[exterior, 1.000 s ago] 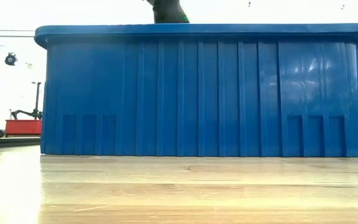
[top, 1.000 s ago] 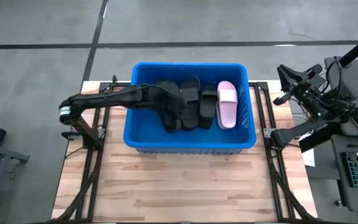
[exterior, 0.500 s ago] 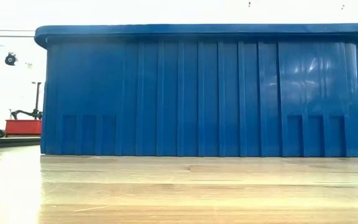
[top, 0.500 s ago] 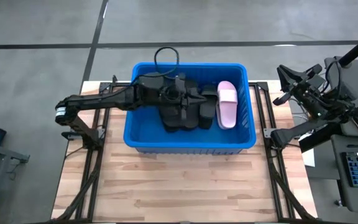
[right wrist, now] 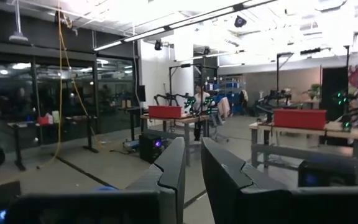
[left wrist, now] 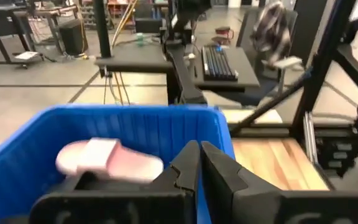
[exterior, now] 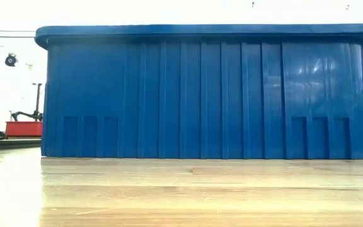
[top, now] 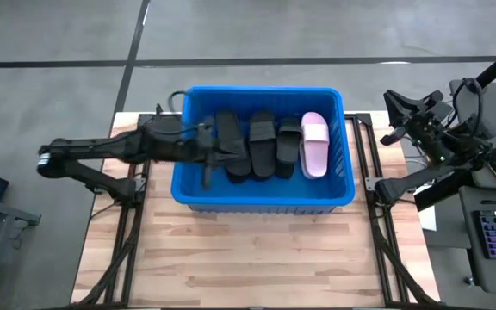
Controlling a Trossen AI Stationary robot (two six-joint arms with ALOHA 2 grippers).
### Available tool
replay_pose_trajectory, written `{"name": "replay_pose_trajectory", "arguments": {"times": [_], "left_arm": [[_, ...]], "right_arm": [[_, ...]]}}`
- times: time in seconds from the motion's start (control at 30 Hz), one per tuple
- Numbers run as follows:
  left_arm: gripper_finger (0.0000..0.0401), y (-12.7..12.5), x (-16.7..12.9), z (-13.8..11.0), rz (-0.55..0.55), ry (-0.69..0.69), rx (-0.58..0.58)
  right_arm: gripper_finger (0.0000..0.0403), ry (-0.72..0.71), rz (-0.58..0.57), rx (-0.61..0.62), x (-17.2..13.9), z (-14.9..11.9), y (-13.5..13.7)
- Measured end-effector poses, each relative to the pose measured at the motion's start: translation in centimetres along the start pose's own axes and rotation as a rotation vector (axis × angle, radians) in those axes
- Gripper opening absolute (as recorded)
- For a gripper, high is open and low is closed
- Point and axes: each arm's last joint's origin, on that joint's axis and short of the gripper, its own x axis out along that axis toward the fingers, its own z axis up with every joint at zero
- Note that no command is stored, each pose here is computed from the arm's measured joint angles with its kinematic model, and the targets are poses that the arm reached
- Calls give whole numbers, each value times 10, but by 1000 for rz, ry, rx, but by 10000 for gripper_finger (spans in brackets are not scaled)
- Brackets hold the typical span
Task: Pick and place slides into bin
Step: Return to Home Position
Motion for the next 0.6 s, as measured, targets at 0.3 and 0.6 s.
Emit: {"name": "replay_pose_trajectory", "arguments": {"times": [0.3,0.6], "left_arm": [[0,1,-89,-64,10,-149,-46],[0,3,-122,-135,84,-277,-33]], "right_arm": [[44,7,3,67,2,-1,5],[44,28,14,16,8,-5,19]]}}
